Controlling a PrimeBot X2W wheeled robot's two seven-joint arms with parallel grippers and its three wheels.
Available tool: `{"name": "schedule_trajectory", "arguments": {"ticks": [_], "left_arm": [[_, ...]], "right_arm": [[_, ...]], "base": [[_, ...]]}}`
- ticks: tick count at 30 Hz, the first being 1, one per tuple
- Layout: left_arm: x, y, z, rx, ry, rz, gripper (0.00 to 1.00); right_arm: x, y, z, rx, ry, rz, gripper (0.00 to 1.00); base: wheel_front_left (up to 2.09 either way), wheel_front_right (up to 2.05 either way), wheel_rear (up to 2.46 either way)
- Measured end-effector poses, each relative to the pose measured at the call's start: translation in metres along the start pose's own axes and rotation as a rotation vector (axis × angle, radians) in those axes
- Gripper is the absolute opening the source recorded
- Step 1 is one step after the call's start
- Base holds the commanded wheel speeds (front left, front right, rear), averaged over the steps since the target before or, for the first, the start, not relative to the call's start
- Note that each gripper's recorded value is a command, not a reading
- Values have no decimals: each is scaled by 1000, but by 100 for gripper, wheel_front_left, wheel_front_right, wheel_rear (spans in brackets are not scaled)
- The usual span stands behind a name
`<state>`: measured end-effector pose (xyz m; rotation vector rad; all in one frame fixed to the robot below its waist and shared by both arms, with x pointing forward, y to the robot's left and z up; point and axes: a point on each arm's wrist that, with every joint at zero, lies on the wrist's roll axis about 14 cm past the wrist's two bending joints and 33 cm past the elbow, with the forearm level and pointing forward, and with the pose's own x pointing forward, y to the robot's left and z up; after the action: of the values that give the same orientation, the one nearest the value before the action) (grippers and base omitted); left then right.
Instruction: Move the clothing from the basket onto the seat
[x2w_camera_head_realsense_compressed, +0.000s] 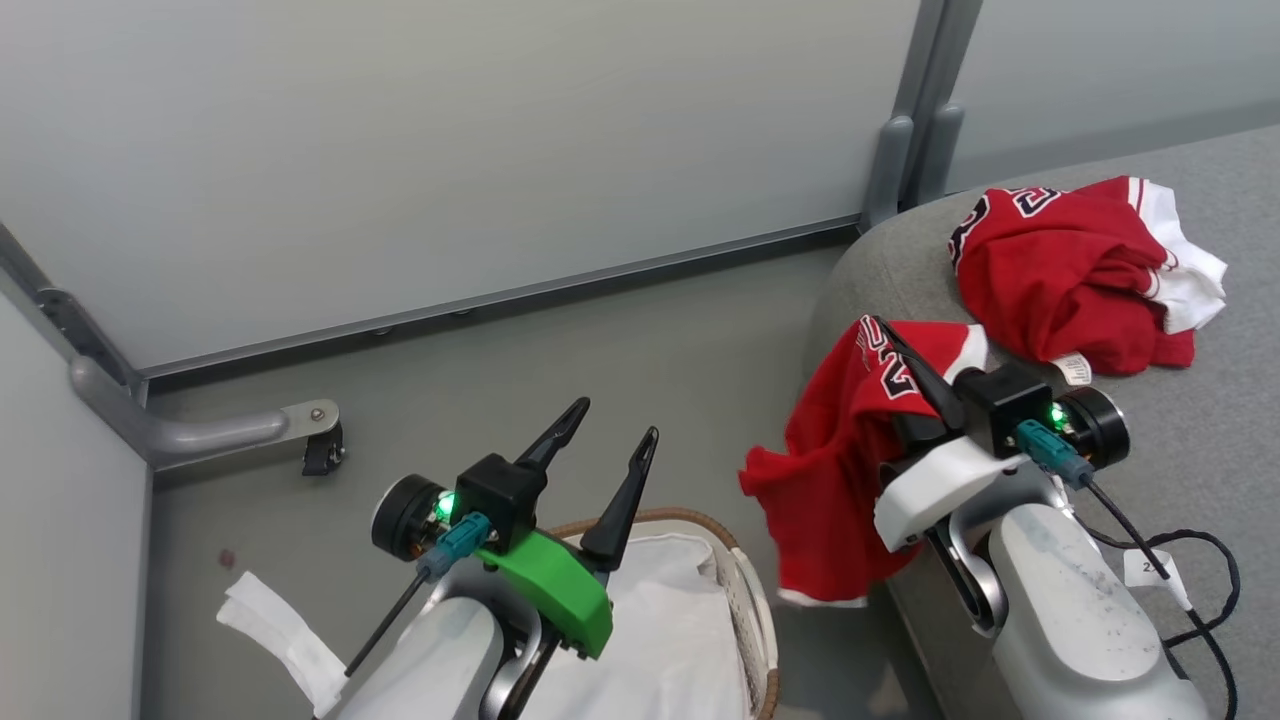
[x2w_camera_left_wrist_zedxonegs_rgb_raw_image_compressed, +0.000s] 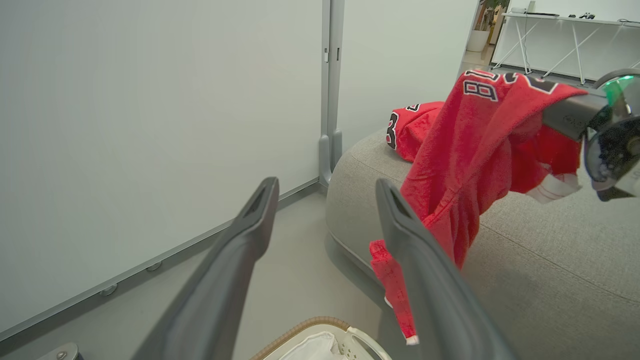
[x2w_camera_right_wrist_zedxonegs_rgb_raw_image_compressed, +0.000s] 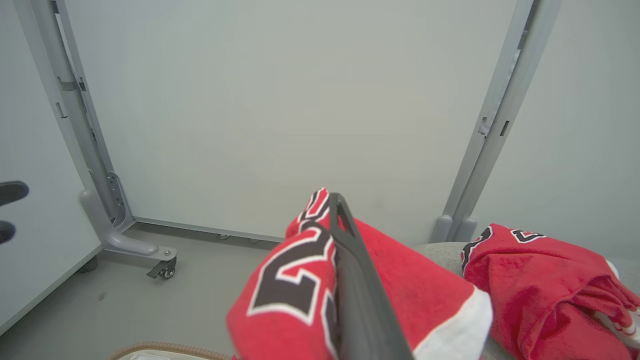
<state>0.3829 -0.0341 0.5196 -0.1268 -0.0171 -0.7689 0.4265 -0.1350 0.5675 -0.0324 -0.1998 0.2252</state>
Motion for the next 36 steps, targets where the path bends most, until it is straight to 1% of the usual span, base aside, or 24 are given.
{"name": "schedule_trajectory", "arguments": {"ticks": [8,18,25,30,33,36], "left_arm": [[6,-18,-27,-64,56,-29,100],[26,-52,-36,-88,70,-135,100],[39,-79,-46,-118,88,-225,100],[49,-84,-52,-134,94,-257,100],[55,-82,-55,-144,96,-267,100],[61,-74,-59,-147,95,-267,100]], "right_arm": [[-29,-57,-5,-29,21,-165,0],[-64,-110,5,-75,15,-327,0],[-85,-137,1,-103,44,-406,0],[-80,-150,-1,-122,57,-428,0],[-65,-160,8,-156,38,-426,0],[-41,-173,26,-206,-4,-416,0]], "base": [[0,0,0],[0,0,0],[0,0,0],[0,0,0],[0,0,0],[0,0,0]]}}
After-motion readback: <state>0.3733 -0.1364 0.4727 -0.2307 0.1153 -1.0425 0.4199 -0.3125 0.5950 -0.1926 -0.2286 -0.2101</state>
